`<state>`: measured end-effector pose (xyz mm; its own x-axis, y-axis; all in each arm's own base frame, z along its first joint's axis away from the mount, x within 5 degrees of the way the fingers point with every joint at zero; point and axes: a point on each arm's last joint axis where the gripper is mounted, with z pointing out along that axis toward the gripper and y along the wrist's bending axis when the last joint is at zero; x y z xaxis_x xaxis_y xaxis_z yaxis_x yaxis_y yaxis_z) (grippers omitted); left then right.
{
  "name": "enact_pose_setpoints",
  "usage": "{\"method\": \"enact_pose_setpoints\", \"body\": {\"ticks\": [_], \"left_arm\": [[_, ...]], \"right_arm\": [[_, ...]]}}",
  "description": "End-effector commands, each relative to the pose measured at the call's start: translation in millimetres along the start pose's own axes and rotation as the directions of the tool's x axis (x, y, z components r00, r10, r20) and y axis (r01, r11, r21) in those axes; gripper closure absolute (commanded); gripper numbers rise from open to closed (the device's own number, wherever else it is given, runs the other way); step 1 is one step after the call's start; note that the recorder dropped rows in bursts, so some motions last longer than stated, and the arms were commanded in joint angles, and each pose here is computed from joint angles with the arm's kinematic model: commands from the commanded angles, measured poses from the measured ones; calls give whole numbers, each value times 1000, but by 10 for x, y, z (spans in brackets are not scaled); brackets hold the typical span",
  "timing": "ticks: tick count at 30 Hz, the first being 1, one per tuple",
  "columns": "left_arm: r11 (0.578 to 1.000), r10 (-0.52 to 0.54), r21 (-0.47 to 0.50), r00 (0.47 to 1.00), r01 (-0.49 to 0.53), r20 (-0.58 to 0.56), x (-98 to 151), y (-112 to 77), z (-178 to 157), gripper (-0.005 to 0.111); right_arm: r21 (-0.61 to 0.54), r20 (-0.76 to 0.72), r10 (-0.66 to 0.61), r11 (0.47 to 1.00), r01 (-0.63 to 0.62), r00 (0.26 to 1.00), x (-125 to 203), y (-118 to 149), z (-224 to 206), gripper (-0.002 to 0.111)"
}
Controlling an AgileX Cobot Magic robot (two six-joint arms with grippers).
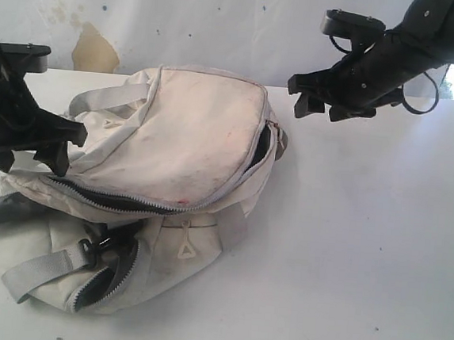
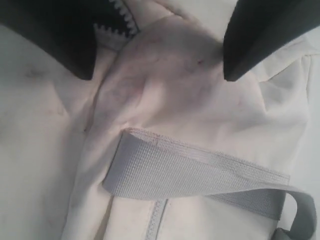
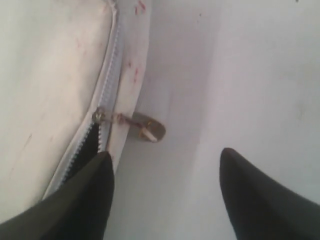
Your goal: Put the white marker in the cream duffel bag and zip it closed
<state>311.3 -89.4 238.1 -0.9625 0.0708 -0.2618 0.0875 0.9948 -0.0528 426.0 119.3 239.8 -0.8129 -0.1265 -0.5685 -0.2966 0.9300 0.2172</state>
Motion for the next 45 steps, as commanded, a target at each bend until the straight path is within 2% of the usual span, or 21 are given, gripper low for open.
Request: {"method": "enact_pose_setpoints", "body": {"ticks": [1, 3, 5, 9, 16, 22, 25, 28, 32, 35, 41, 45], "left_arm": [[994, -84, 78, 995, 79, 63, -115, 5, -28, 19], [984, -77, 166, 996, 68, 49, -115, -41, -35, 19], [981, -65, 188, 997, 55, 49, -114, -62, -38, 19], [983, -52, 176, 998, 47, 23, -88, -53, -35, 19], [984, -54, 169, 999, 53, 3, -83, -49, 4, 19], [987, -59, 150, 998, 64, -37, -116, -43, 246, 19], [988, -54, 141, 998, 59, -36, -117, -35, 254, 19], [991, -40, 125, 999, 43, -23, -124, -19, 249, 19], [988, -71, 137, 997, 69, 7, -161, -29, 269, 19], [987, -78, 144, 997, 76, 3, -167, -36, 305, 19], [990, -59, 126, 997, 64, -43, -171, -29, 554, 29], [991, -45, 123, 997, 52, -57, -168, -27, 625, 49]], "right_arm": [[-5, 82, 46, 999, -46, 996, -122, -60, 159, 51], [-12, 68, 12, 1000, -11, 998, -159, -63, 224, 51], [-29, 56, -4, 1000, 6, 998, -196, -60, 291, 51], [-46, 56, 2, 999, 1, 998, -274, -68, 411, 51], [-153, 86, -41, 987, 53, 995, -375, 1, 556, 51], [-157, 106, -39, 986, 56, 994, -435, -9, 627, 51], [-160, 92, -41, 985, 55, 995, -397, -21, 727, 51], [-166, 91, -107, 979, 121, 990, -355, 6, 820, 51], [-200, 135, -141, 966, 167, 981, -354, 89, 894, 51], [-163, 186, -133, 973, 164, 974, -392, 86, 931, 51], [-126, 208, -119, 981, 148, 971, -373, 23, 1052, 51], [-123, 211, -131, 980, 159, 969, -350, 64, 1111, 51]]}}
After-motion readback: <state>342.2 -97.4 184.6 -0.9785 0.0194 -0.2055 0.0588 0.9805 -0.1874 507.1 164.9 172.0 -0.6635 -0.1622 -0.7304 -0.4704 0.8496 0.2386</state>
